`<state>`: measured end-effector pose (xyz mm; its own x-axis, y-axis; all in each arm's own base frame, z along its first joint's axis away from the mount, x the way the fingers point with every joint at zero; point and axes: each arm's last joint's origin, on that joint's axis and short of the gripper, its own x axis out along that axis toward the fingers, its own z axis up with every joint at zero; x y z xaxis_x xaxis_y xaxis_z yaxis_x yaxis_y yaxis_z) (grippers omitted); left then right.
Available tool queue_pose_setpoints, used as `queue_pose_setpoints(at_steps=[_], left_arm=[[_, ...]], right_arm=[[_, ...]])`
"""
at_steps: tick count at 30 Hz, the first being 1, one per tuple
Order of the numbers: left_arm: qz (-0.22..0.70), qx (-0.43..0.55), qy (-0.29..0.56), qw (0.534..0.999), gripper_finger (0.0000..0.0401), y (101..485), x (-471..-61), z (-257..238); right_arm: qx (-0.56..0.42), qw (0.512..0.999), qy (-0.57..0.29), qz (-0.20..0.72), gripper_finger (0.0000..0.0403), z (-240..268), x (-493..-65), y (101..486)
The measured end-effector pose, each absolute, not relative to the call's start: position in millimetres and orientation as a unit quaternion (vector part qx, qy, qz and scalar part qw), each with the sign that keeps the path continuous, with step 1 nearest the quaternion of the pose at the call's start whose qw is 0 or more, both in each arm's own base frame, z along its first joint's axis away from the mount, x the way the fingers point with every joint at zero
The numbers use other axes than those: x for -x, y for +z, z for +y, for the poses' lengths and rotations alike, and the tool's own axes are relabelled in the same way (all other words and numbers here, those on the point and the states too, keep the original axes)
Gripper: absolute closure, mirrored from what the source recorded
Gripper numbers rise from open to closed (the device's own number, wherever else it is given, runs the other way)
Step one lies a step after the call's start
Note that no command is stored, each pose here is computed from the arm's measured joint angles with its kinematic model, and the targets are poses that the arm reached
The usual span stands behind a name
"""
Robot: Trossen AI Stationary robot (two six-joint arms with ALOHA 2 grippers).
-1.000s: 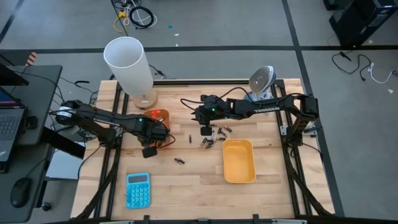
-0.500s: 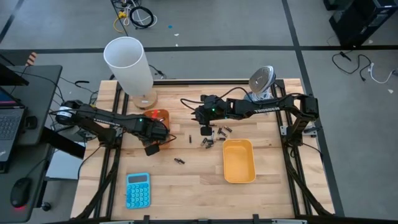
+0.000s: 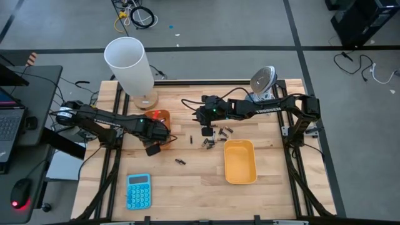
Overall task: Sort batteries
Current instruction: Put the silver battery into the orange bin
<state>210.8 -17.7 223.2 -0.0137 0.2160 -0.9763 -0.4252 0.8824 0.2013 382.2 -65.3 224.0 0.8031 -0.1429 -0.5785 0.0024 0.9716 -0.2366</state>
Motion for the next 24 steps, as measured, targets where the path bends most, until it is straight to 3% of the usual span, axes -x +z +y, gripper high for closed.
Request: queue_pose_setpoints(at_steps=[14,24], left_arm=[[0.643,0.048,0.253,0.721,0.0337,224,-216,-16],[0.579,0.017,0.206,0.789,0.0337,227,-236,-17]], right_arm=[[0.071,0.911,-0.038,0.404,0.0304,-67,-369,209],[0.110,0.894,-0.004,0.434,0.0303,-57,-366,204]])
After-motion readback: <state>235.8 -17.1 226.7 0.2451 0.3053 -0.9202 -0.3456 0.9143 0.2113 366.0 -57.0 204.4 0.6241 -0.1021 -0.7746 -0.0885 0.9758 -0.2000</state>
